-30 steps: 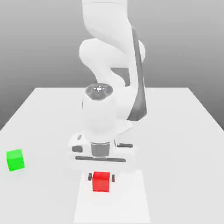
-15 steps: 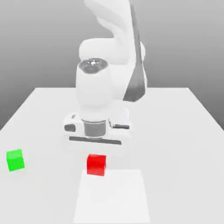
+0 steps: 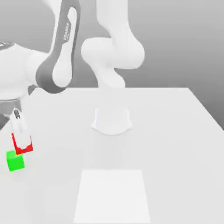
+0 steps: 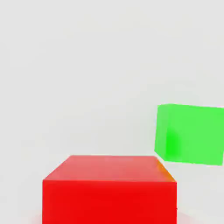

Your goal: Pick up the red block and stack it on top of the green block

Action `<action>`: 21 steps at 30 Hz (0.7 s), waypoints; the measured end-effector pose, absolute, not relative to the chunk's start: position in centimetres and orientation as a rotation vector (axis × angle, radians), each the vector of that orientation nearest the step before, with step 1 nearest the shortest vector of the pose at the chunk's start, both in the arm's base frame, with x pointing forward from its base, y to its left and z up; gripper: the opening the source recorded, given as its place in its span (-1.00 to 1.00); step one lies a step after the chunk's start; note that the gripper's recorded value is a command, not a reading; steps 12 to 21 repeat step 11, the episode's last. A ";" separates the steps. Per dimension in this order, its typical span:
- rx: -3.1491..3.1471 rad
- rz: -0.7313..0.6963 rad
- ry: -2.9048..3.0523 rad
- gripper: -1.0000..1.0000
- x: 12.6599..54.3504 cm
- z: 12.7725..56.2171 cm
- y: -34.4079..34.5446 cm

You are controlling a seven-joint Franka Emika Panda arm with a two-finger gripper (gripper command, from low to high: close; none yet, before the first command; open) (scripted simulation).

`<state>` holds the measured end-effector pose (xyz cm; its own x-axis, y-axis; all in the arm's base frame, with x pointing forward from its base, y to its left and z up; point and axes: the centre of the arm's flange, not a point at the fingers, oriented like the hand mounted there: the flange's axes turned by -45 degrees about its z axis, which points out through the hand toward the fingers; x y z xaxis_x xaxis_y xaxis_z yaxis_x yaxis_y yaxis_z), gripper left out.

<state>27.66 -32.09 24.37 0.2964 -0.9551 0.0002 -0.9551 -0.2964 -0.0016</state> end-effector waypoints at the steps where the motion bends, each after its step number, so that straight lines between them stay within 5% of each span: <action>1: -2.470 -0.002 1.940 -1.00 26.3 24.4 -33.5; 7: -2.442 -0.003 1.975 -1.00 26.2 18.9 -34.0; 8: -2.442 -0.002 1.976 1.00 26.1 18.3 -34.0; 21: -2.442 -0.002 1.976 1.00 26.1 18.3 -34.0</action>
